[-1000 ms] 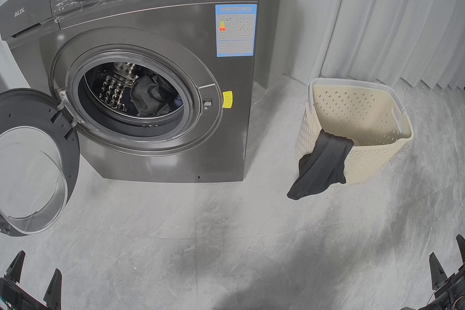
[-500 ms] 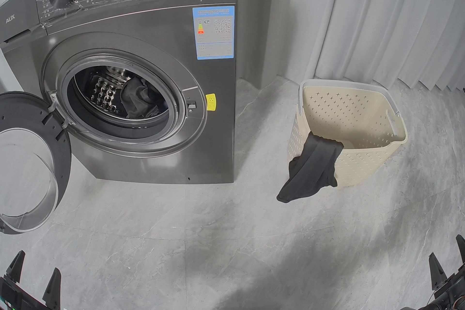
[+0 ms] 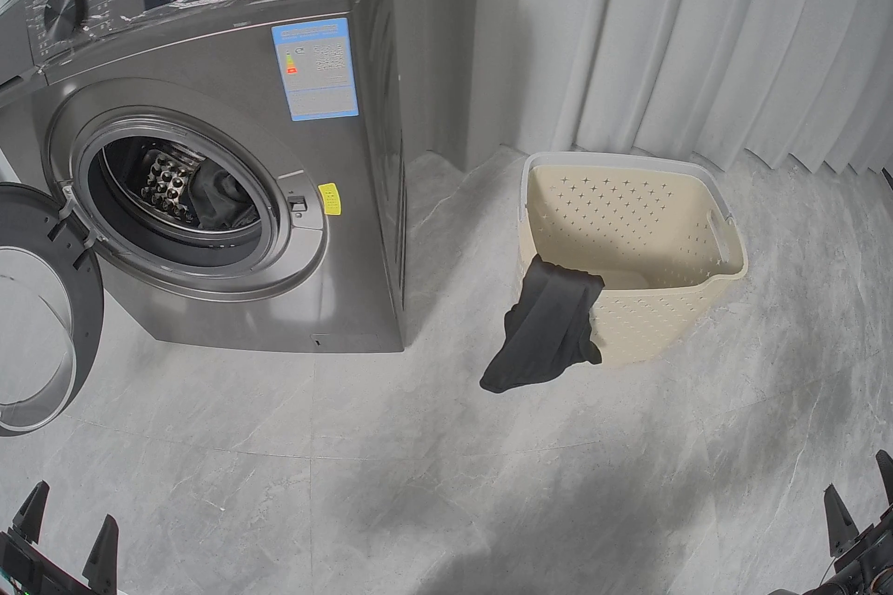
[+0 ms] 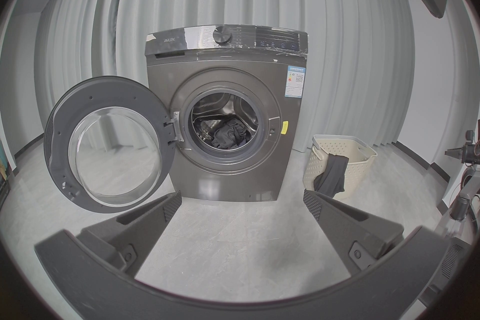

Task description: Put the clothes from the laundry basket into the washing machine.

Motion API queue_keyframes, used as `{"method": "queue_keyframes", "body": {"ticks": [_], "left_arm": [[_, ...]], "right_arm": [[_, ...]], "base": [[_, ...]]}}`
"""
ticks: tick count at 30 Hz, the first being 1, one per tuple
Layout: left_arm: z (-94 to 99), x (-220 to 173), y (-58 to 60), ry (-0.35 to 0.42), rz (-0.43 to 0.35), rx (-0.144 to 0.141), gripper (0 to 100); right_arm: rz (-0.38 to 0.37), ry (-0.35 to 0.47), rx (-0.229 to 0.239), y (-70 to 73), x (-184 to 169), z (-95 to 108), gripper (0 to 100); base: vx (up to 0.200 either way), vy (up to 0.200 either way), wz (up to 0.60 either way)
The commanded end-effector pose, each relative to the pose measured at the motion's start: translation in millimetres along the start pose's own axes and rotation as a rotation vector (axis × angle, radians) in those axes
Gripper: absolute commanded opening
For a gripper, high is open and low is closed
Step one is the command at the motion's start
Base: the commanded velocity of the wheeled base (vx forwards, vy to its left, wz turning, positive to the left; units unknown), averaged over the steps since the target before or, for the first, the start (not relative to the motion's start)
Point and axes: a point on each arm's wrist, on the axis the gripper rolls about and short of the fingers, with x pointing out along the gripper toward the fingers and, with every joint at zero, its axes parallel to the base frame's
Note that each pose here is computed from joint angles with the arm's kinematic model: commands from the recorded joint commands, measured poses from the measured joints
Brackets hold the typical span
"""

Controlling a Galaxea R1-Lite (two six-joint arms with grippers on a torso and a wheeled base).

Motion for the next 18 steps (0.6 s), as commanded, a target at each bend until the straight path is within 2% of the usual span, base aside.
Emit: {"method": "queue_keyframes", "body": {"ticks": [1,6,18], "left_arm": [[-5.1,0.7,0.2,0.01,0.001,-0.001,100],[-5.1,0.7,0.2,0.01,0.001,-0.001,100],[-5.1,0.7,0.2,0.009,0.002,0.004,100]], "right_arm": [[0.001,0.005,0.0,0.0,0.3,-5.1,100],[0.001,0.005,0.0,0.0,0.3,-5.1,100],[0.001,0.005,0.0,0.0,0.3,-5.1,100]], "base": [[0.0,0.0,0.0],[0.0,0.0,0.0],[0.0,-0.2,0.0]]}}
